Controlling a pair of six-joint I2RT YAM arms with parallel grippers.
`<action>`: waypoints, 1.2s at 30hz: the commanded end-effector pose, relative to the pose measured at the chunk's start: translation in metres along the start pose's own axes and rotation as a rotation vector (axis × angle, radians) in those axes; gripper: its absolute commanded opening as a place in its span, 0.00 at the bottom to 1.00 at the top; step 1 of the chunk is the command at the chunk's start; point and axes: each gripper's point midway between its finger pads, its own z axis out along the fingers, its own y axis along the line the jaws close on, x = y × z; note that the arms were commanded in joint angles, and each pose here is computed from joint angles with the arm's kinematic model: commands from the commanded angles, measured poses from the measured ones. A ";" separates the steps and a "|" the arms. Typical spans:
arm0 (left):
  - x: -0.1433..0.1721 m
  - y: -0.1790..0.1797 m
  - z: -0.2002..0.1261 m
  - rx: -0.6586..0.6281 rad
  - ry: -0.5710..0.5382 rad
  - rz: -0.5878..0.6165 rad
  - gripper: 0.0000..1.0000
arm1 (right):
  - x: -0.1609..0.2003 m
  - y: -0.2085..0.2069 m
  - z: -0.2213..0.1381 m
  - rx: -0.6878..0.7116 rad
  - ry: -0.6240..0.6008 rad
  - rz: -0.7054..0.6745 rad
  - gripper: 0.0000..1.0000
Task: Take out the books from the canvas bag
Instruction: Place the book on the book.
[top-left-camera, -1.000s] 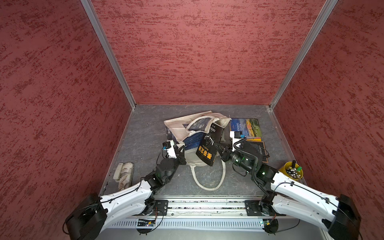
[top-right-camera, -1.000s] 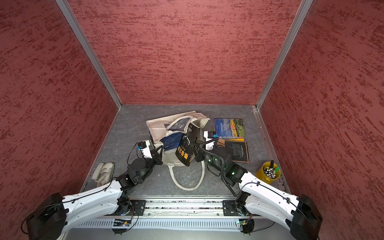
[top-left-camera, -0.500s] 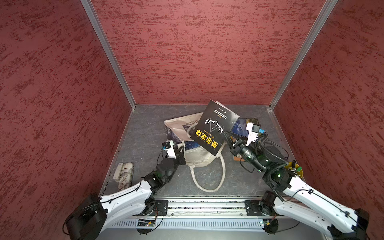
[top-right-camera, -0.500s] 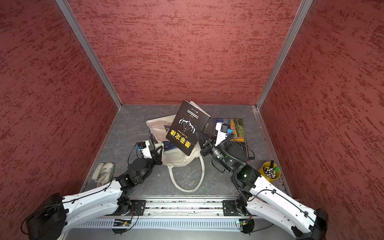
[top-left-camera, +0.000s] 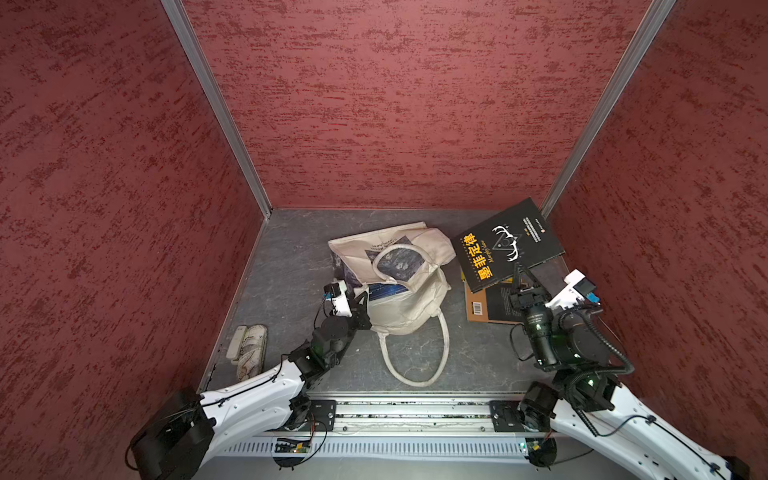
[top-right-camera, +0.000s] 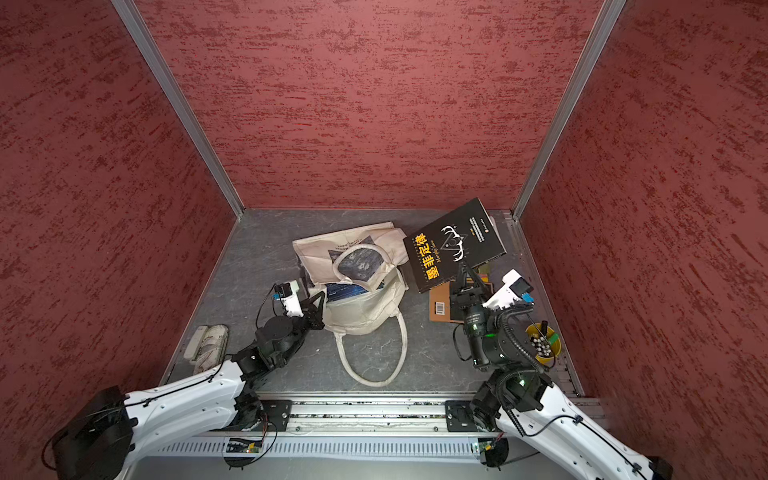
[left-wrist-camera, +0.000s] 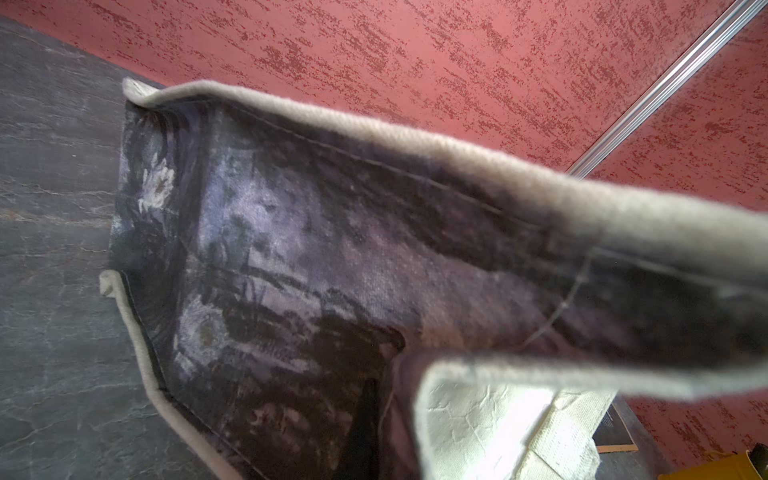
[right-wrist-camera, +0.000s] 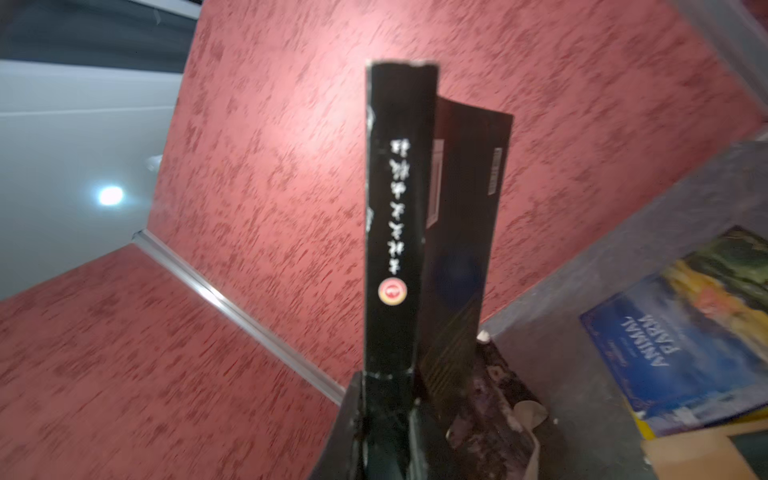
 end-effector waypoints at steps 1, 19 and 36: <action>-0.009 -0.002 0.003 -0.008 -0.018 -0.009 0.00 | -0.016 -0.028 -0.007 0.121 -0.104 0.062 0.00; -0.009 -0.004 0.001 0.007 -0.017 -0.013 0.00 | 0.050 -0.129 -0.002 0.287 -0.076 0.094 0.00; -0.009 -0.004 0.002 0.006 -0.016 -0.011 0.00 | 0.087 -0.218 -0.010 0.465 -0.078 0.266 0.00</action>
